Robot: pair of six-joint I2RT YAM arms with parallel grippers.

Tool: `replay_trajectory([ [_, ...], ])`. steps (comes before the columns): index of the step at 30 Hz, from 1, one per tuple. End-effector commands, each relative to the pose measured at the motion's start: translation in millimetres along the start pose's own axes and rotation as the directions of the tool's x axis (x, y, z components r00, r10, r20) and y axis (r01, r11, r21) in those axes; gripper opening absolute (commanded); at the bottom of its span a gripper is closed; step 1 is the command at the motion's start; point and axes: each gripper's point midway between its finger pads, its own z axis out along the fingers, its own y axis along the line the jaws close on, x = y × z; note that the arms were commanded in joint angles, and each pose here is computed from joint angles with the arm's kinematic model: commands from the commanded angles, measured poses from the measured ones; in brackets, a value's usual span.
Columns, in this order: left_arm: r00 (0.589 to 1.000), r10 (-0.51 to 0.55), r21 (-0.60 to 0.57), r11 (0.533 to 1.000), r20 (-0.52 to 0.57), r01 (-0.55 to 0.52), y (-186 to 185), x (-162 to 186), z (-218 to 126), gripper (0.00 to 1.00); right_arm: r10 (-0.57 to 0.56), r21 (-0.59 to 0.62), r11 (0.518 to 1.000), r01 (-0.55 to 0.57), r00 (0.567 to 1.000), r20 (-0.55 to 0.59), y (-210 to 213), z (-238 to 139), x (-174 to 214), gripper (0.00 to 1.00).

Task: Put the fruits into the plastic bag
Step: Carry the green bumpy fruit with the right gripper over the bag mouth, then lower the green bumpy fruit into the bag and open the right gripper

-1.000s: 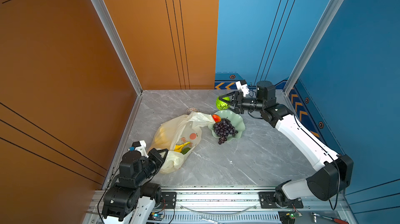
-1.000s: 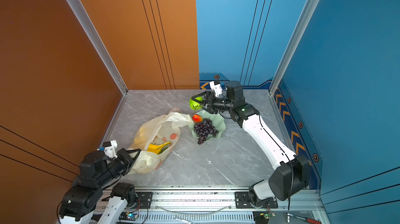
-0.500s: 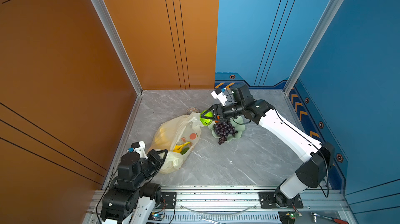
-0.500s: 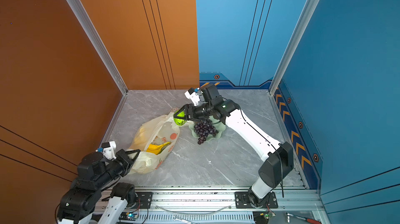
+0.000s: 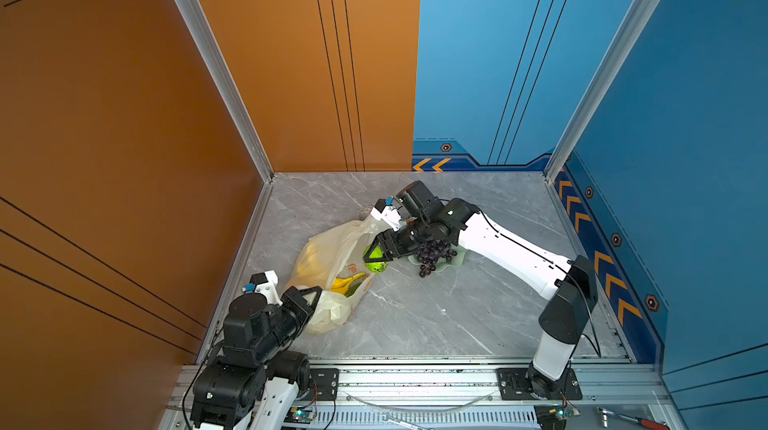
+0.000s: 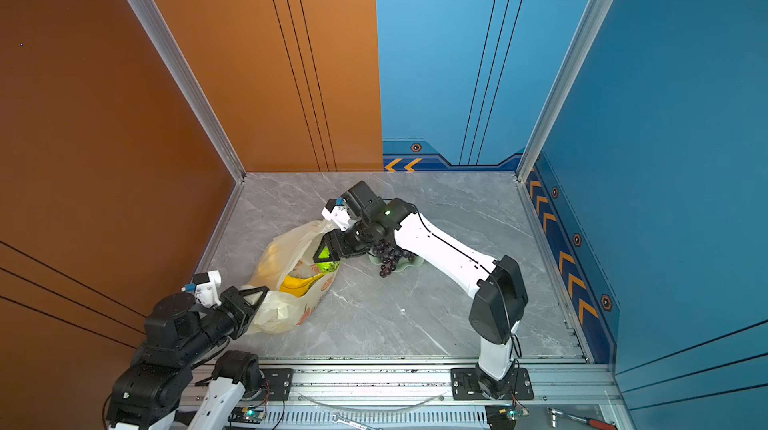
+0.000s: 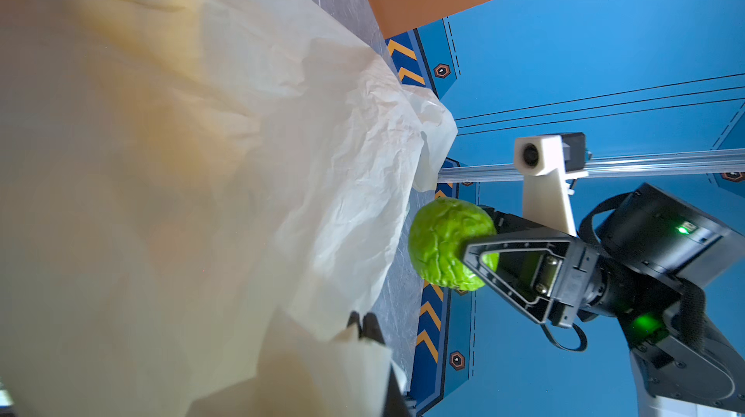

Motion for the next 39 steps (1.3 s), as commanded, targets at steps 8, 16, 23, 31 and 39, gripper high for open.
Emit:
replay_trajectory([
  [8, 0.999, 0.029, 0.015, 0.999, -0.017, -0.028, -7.8, 2.4, -5.5, 0.00, 0.029, 0.034, 0.999, -0.028, 0.999, -0.028, -11.7, 31.7, -18.9, 0.62],
  [16, 1.000, 0.023, 0.014, 1.000, -0.020, -0.023, -6.2, 3.5, -4.9, 0.00, 0.099, 0.074, 0.992, -0.098, 0.995, -0.006, -30.4, 60.3, -43.7, 0.62],
  [23, 1.000, 0.018, 0.005, 1.000, -0.019, -0.018, -3.2, 3.3, -3.1, 0.00, 0.145, 0.228, 0.961, -0.154, 0.988, 0.053, -71.1, 82.5, -54.6, 0.62],
  [31, 1.000, -0.002, -0.027, 1.000, -0.023, 0.002, 8.1, 4.2, 4.2, 0.00, 0.171, 0.308, 0.935, -0.176, 0.984, 0.043, -97.2, 116.5, -48.3, 0.62],
  [39, 0.999, -0.015, -0.060, 0.998, -0.039, 0.013, 19.9, 7.4, 12.0, 0.00, 0.209, 0.313, 0.927, -0.206, 0.978, 0.024, -101.7, 138.8, -41.7, 0.73],
])
